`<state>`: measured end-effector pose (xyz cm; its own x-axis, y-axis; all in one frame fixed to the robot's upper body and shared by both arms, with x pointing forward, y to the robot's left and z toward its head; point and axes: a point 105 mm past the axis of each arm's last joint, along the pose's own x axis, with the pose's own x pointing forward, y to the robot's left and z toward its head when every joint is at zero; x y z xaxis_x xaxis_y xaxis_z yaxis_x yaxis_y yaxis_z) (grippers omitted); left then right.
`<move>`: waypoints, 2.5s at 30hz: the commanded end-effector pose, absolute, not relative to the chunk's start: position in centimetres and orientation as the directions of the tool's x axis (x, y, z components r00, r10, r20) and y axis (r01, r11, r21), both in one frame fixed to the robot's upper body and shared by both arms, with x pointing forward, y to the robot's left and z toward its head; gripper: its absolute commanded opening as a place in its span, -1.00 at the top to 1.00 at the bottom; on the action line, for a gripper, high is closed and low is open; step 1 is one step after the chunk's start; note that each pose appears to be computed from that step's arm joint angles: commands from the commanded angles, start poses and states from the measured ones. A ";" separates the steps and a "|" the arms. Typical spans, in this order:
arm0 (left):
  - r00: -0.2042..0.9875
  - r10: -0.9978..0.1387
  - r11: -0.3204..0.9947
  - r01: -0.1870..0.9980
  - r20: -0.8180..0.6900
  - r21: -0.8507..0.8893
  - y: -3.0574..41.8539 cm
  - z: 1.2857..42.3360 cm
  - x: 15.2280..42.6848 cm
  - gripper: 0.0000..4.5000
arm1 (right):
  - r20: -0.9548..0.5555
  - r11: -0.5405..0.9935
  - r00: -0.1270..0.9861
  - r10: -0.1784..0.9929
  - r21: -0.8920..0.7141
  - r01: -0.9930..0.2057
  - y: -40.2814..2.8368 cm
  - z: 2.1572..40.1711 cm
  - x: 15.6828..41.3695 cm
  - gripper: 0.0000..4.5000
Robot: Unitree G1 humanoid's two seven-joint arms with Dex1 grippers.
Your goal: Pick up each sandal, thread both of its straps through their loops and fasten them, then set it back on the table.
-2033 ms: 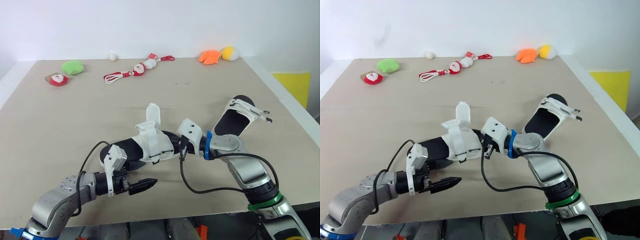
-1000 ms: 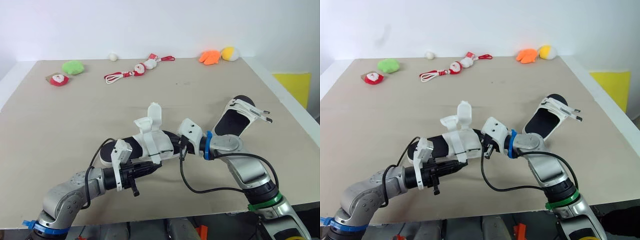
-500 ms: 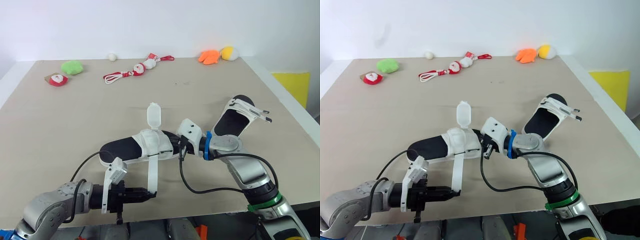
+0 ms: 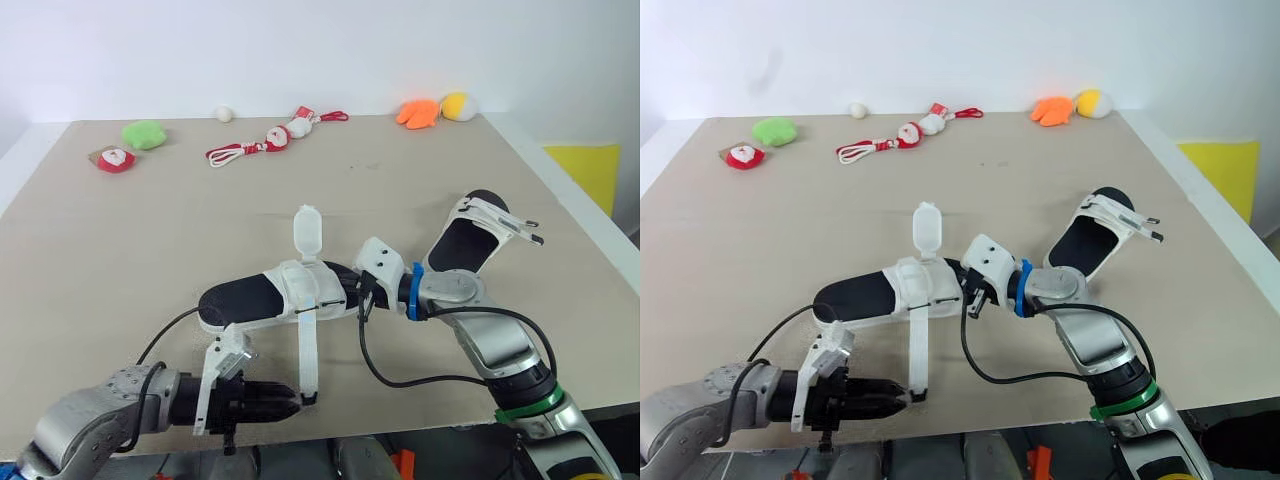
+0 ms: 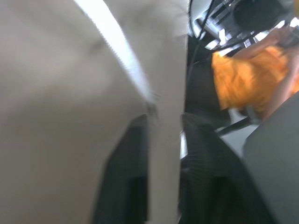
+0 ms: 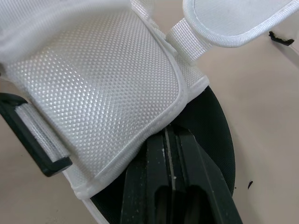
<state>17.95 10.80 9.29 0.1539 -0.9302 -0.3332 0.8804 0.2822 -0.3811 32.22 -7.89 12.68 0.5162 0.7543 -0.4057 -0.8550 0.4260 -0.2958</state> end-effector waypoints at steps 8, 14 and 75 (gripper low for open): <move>0.372 -0.848 0.361 0.927 -0.376 0.102 14.8 11.6 19.7 -0.92 | -0.451 0.413 0.501 0.739 -0.283 -0.865 -8.4 11.5 32.1 1.00; 0.496 -0.758 0.084 0.718 -0.423 0.691 18.0 11.0 21.9 -0.92 | -0.449 0.400 0.493 0.745 -0.291 -0.869 -8.4 11.6 32.3 1.00; -0.001 -0.978 -0.206 0.139 -0.208 0.969 5.8 11.1 21.4 0.95 | -0.435 0.418 0.509 0.742 -0.293 -0.860 -7.8 12.1 32.2 1.00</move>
<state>21.81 5.99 10.84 0.0158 -0.9744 -0.2244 0.1226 -0.2208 0.9676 32.52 -7.74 12.70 0.5148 0.7475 -0.4199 -0.8555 0.4161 -0.3082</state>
